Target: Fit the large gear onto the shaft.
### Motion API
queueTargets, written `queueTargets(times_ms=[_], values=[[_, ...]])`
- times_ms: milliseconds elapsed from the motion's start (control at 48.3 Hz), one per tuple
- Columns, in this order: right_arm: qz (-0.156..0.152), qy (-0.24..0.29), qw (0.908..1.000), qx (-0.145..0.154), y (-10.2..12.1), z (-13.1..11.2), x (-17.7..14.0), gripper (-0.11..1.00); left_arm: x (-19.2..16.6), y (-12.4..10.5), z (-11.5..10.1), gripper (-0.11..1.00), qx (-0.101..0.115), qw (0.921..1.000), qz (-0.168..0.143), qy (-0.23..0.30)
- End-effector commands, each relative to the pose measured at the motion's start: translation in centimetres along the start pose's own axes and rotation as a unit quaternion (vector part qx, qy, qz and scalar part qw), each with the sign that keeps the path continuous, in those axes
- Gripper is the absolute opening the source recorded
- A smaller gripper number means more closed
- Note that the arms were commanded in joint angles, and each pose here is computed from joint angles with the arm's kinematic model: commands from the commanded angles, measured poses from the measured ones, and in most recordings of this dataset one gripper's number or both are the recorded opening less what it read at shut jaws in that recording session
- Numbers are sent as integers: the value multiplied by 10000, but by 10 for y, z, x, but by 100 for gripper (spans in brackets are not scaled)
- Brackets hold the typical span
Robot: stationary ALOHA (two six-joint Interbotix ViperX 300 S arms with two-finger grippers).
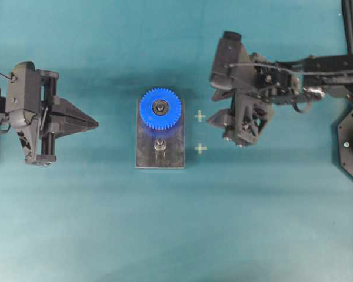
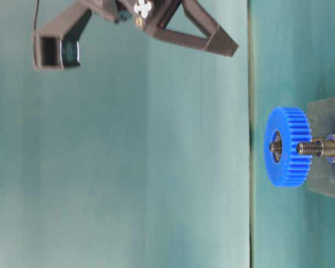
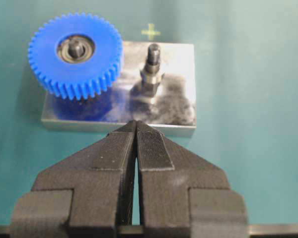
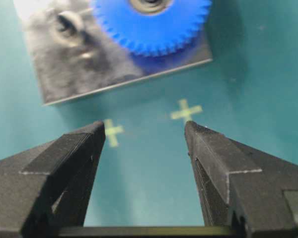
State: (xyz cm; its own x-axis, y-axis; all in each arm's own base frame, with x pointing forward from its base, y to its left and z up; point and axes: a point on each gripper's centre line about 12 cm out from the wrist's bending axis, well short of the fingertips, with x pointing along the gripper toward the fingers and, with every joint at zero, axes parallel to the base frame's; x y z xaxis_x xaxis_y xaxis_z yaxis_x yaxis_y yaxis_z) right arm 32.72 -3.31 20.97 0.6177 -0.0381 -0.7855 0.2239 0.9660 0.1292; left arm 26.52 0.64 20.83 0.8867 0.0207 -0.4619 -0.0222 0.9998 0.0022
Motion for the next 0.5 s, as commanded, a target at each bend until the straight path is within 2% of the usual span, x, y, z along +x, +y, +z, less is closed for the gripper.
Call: queueTargets(times_ms=[0, 249, 476], values=[[79, -343, 9994, -17, 4, 6, -10, 69, 0, 0, 6, 0, 27, 9999, -8, -115], [167, -753, 9970, -79, 7, 3, -15, 69, -1, 0, 2, 0, 34, 10000, -8, -61], [185, -826, 9964, -85, 7, -6, -16, 69, 0, 0, -1, 0, 19, 10000, -8, -8]])
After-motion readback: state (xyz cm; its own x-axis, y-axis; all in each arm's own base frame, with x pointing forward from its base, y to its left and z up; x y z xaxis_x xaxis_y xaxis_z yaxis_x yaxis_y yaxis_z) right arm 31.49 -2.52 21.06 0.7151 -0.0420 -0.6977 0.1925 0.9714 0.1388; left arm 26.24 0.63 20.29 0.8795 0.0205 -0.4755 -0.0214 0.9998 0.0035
